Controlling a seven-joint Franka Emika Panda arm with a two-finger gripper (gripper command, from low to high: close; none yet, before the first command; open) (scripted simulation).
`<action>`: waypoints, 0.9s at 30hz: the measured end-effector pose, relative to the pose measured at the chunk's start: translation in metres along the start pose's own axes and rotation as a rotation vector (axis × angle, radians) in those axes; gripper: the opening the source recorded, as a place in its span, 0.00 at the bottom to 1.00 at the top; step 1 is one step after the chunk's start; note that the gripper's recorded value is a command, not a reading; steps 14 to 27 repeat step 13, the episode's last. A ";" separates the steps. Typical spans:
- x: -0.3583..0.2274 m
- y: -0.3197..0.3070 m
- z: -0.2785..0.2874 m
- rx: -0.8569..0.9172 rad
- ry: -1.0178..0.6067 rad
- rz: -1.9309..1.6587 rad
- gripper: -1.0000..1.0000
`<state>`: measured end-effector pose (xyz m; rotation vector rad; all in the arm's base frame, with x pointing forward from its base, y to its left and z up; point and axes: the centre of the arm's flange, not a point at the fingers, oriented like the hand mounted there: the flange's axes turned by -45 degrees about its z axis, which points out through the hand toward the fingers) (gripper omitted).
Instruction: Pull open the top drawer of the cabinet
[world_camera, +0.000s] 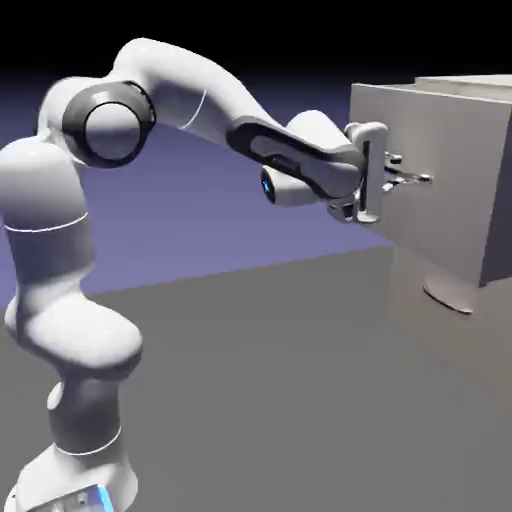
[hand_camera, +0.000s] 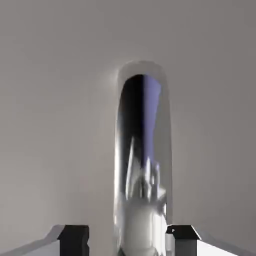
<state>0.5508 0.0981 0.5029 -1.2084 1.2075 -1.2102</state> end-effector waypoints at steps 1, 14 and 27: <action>0.000 0.000 -0.010 -0.001 0.000 0.001 0.00; 0.000 0.000 -0.112 -0.002 -0.001 0.000 1.00; 0.000 0.000 -0.112 -0.002 -0.001 0.000 1.00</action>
